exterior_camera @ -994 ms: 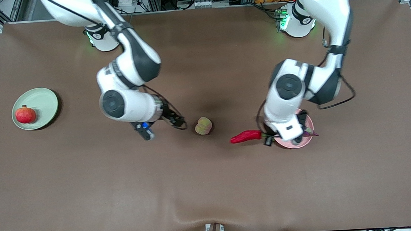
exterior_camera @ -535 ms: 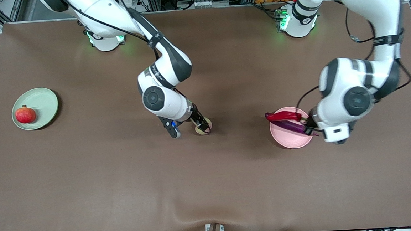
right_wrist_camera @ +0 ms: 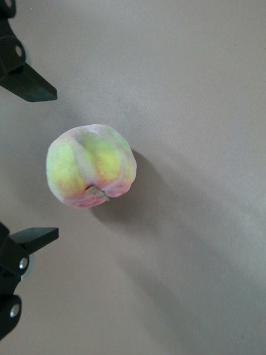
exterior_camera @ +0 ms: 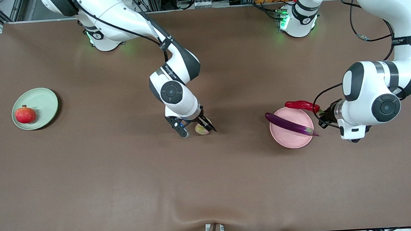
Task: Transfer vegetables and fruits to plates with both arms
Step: 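Place the chili on the pink plate while the right gripper grasps the peach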
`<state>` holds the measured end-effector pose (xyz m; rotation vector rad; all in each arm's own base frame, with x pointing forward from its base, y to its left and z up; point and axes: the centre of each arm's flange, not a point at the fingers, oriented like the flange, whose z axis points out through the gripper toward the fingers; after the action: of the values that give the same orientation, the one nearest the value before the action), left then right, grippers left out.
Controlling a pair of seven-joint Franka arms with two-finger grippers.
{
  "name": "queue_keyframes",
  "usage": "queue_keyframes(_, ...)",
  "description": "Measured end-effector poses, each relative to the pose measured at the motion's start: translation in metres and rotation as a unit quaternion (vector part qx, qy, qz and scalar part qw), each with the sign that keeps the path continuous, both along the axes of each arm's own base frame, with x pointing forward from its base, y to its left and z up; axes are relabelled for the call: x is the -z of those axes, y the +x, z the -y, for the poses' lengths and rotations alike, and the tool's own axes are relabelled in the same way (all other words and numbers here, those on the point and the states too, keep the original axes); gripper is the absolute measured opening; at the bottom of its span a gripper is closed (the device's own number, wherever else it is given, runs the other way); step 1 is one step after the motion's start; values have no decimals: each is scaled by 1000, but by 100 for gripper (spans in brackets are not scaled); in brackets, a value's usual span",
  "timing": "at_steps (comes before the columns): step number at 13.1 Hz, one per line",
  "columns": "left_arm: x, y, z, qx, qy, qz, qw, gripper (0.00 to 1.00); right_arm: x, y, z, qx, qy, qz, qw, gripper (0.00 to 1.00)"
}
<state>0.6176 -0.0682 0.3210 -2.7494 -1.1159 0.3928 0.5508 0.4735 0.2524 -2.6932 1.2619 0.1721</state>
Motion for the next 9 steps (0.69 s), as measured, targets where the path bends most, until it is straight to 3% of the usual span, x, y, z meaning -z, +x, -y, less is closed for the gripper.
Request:
queue_keyframes(4, 25, -13, -1, 4, 0, -14, 1000, 6, 19, -10, -15, -23, -14, 20, 999, 100)
queue_keyframes(9, 46, -13, -28, -31, -15, 20, 999, 6, 42, -18, -21, -39, -35, 28, 998, 100)
